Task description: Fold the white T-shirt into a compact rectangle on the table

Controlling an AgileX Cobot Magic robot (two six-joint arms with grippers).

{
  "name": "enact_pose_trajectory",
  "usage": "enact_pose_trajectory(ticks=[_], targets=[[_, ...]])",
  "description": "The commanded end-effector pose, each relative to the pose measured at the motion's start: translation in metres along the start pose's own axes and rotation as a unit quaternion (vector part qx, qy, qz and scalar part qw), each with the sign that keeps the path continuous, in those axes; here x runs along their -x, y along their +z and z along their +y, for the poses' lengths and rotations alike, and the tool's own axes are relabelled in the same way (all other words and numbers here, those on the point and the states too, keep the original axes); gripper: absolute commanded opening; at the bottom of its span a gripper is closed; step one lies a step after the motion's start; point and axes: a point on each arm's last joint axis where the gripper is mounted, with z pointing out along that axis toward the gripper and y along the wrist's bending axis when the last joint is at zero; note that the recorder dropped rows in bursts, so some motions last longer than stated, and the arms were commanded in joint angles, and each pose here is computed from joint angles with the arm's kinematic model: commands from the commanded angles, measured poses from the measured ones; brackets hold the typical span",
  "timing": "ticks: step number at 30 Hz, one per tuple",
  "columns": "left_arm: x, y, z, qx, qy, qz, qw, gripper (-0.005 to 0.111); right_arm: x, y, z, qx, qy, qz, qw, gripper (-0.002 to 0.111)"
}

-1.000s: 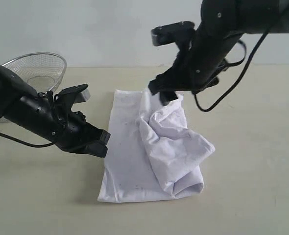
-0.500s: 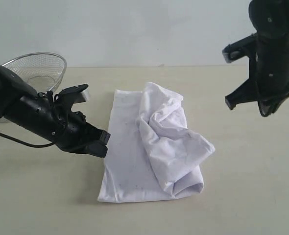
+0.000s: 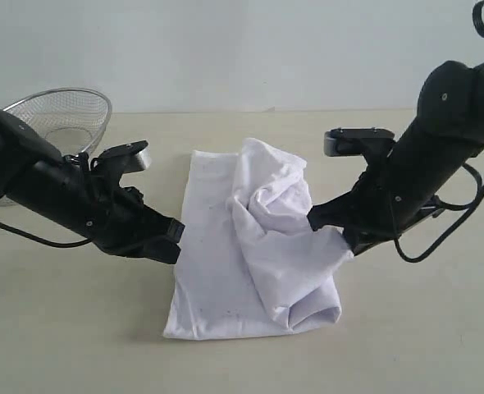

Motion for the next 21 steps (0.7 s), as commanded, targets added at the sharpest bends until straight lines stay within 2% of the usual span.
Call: enact_pose_trajectory(ticks=[1,4,8,15,21], targets=[[0.001,-0.002,-0.001,0.009,0.019,-0.001,1.000,0.005,-0.001,0.006,0.005,0.049,-0.008,0.007,0.999,0.001],[0.006,-0.017,0.005,0.019,0.017,-0.020,0.999,0.005,0.000,0.005,0.014,0.089,-0.012,-0.001,0.996,0.001],[0.011,-0.038,0.005,0.023,0.011,-0.046,0.999,0.005,-0.003,0.008,0.030,0.098,-0.036,0.009,0.994,0.001],[0.008,-0.041,0.007,0.040,0.005,-0.036,0.999,0.005,-0.003,0.012,0.069,0.103,-0.090,-0.008,0.991,0.001],[0.007,-0.041,0.008,0.044,0.010,-0.030,0.999,0.005,0.010,0.005,0.109,0.113,-0.139,-0.059,0.982,0.001]])
